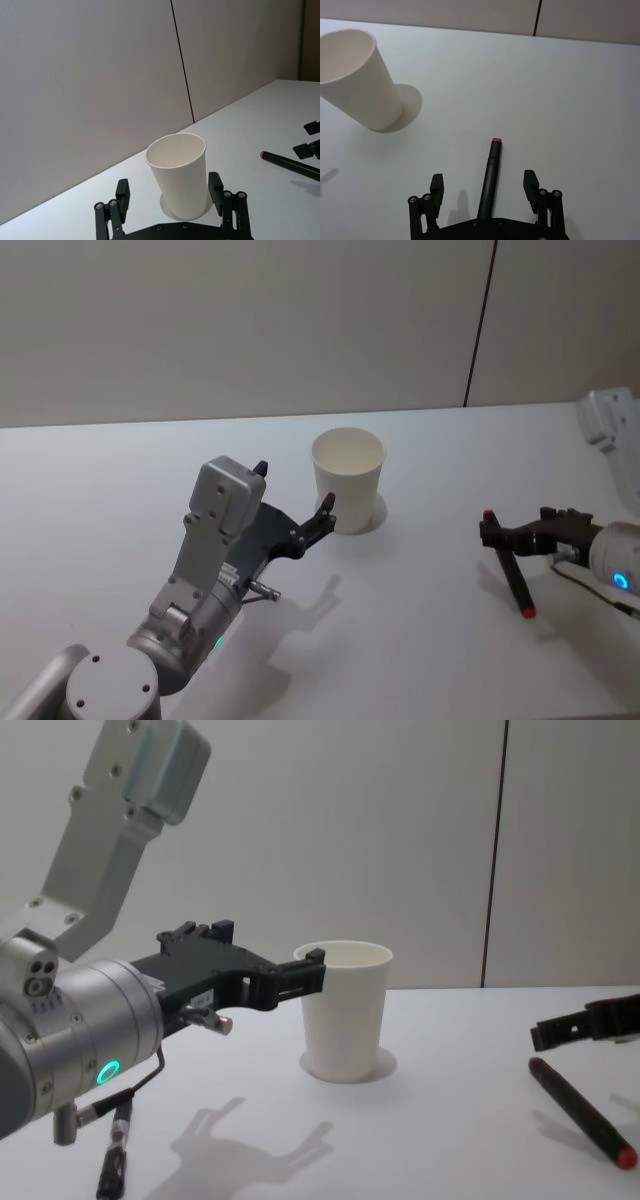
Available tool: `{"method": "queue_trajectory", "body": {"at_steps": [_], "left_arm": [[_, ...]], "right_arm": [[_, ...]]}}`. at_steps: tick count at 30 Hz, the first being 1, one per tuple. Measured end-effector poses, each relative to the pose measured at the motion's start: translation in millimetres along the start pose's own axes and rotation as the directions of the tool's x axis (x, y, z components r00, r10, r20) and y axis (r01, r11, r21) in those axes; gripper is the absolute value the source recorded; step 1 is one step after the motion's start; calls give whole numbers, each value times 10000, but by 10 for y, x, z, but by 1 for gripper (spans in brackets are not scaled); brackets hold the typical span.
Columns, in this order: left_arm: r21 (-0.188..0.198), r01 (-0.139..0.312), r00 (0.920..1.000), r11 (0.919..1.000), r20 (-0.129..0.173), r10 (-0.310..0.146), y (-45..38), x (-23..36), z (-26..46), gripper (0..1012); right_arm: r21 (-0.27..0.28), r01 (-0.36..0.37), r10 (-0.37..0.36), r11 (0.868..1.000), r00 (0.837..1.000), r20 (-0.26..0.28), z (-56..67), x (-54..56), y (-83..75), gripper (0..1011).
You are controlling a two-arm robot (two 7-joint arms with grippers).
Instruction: Place the pen into the pen holder.
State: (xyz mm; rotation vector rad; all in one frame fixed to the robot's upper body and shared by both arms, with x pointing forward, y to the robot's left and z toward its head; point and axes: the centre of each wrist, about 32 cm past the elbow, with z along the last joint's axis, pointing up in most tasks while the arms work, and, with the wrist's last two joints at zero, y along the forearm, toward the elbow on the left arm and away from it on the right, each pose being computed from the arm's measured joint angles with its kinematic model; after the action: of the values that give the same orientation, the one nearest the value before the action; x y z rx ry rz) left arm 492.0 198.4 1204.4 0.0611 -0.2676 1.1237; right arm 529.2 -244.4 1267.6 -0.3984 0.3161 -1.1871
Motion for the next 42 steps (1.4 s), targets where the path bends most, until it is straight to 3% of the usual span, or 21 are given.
{"method": "queue_trajectory", "body": {"at_steps": [13,28,42], "left_arm": [[0,0,10000,10000,0,0,0,0,0,1003],[0,0,10000,10000,1,0,0,0,0,1003],[0,0,10000,10000,0,0,0,0,0,1003]], "right_arm": [[-1171,146,-144,9930,9999,30,232,33,248,1002],[-1764,183,-128,9842,9994,322,440,-24,432,1002],[-2150,333,-239,9760,9986,462,512,-15,544,1002]]}}
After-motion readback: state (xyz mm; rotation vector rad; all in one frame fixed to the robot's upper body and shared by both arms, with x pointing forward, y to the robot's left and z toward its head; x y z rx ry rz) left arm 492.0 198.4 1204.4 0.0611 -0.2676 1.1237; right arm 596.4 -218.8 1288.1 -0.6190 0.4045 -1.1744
